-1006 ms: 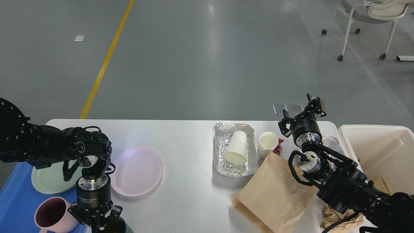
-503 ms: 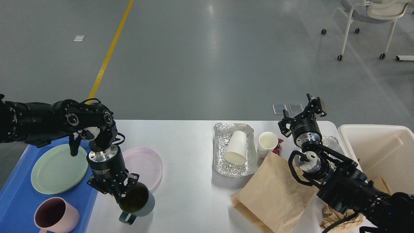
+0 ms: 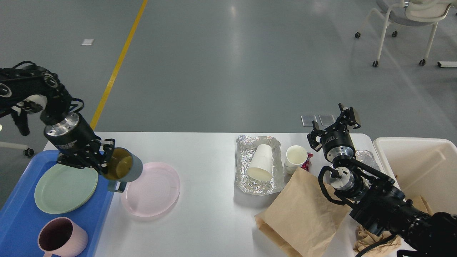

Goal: Tidy desktop
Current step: 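Lift the olive cup and carry it onto the blue tray, then lower the olive cup into the tray corner and open the left gripper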

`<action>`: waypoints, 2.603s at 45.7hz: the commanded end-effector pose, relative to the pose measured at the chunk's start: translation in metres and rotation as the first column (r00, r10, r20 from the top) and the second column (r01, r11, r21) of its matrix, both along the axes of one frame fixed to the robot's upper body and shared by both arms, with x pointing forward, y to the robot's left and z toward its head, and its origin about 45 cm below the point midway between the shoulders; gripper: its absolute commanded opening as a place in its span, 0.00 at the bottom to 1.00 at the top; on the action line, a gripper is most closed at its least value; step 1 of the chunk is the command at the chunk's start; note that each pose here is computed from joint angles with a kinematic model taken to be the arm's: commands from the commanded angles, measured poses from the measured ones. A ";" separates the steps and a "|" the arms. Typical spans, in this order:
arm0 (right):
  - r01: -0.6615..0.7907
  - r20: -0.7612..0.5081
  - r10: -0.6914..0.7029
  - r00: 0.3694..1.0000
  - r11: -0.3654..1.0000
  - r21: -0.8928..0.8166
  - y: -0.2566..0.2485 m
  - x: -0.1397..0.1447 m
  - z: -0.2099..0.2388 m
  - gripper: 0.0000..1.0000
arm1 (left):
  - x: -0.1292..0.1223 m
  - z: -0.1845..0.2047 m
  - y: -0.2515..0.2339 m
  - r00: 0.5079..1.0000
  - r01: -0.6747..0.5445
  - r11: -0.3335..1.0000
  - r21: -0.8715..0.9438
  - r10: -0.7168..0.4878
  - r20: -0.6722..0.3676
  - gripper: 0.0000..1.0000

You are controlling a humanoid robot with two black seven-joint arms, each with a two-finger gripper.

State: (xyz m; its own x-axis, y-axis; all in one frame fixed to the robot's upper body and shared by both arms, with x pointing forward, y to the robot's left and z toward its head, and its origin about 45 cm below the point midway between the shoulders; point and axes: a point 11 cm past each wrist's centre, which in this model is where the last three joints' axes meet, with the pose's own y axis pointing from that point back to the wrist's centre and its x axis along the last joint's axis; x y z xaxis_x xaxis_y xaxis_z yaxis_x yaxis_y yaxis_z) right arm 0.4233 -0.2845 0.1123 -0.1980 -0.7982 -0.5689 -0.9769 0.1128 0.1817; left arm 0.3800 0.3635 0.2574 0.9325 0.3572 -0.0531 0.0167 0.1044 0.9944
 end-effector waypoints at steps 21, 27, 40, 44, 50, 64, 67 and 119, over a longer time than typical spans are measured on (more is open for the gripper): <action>0.000 0.000 0.000 1.000 1.000 0.000 0.000 0.000 0.000 1.00 | -0.049 -0.016 0.133 0.954 -0.298 0.945 0.135 0.301 -0.001 0.00; 0.000 0.000 0.000 1.000 1.000 0.000 0.000 0.000 0.000 1.00 | -0.067 -0.015 0.157 0.934 -0.352 0.923 0.157 0.357 -0.004 0.00; 0.000 0.000 0.000 1.000 1.000 0.000 0.000 0.000 0.000 1.00 | -0.085 -0.014 0.191 0.916 -0.384 0.884 0.267 0.401 -0.008 0.00; 0.000 0.000 0.000 1.000 1.000 0.000 0.000 0.000 0.000 1.00 | -0.091 -0.022 0.194 0.913 -0.385 0.880 0.280 0.407 -0.025 0.00; 0.000 0.000 0.000 1.000 1.000 0.000 0.000 0.000 0.000 1.00 | -0.095 -0.029 0.193 0.911 -0.384 0.881 0.277 0.410 -0.040 0.00; 0.000 0.000 0.000 1.000 1.000 0.000 0.000 0.000 0.000 1.00 | -0.108 -0.046 0.193 0.904 -0.381 0.880 0.283 0.418 -0.084 0.00; 0.000 0.000 0.000 1.000 1.000 0.000 0.000 0.000 0.000 1.00 | -0.108 -0.054 0.187 0.908 -0.369 0.889 0.271 0.408 -0.100 0.00; 0.000 0.000 0.000 1.000 1.000 0.000 0.000 0.000 0.000 1.00 | -0.134 -0.103 0.170 0.898 -0.363 0.911 0.195 0.398 -0.189 0.16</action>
State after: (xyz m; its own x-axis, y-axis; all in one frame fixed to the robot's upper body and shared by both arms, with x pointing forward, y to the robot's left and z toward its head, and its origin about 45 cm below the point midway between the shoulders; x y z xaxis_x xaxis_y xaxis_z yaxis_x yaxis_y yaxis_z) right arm 0.4233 -0.2845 0.1123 -0.1980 -0.7982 -0.5689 -0.9769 0.1128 0.1817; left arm 0.2486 0.5320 0.1564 0.6959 0.7012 -0.1550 0.2196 -0.0023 0.9756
